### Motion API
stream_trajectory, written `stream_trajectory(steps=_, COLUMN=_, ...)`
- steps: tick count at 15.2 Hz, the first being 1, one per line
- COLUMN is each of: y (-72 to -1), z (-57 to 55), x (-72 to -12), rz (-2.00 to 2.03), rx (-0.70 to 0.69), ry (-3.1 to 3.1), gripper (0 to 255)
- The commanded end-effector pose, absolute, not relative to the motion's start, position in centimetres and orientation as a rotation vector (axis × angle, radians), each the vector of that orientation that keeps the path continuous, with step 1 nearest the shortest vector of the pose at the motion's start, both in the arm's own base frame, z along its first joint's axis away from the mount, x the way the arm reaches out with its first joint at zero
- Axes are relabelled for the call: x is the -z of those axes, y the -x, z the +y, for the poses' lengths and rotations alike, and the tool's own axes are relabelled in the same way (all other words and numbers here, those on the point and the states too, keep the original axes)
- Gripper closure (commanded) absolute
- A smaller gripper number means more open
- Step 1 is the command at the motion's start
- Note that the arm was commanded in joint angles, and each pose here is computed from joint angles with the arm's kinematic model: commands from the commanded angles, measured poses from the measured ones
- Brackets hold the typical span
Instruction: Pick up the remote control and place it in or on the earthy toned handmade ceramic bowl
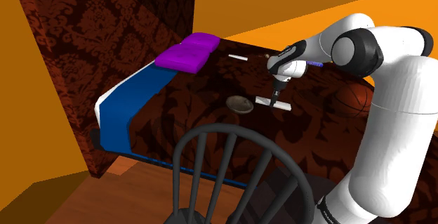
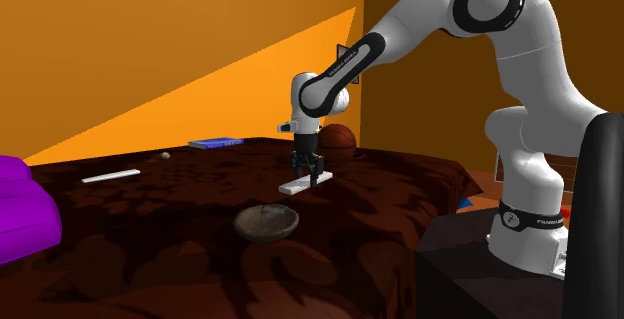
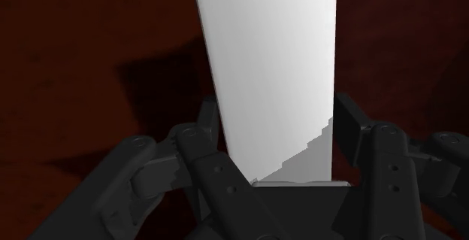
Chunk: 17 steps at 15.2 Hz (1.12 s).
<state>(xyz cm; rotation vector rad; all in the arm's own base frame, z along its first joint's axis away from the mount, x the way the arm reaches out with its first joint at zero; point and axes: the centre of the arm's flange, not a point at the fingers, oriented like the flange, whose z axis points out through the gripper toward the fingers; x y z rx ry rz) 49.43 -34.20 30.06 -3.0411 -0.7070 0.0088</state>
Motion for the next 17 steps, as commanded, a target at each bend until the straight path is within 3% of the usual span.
stream_trajectory(steps=1, y=-49.4, z=-34.1, x=-31.2, rz=-0.707, rx=-0.009, ry=3.041, gripper=255)
stream_trajectory(steps=7, y=-49.4, z=-34.1, x=-33.9, rz=-0.707, rx=-0.009, ry=3.041, gripper=255)
stream_trajectory(steps=17, y=-59.5, z=-25.6, x=-34.0, rz=-0.707, rx=-0.009, ry=3.041, gripper=255)
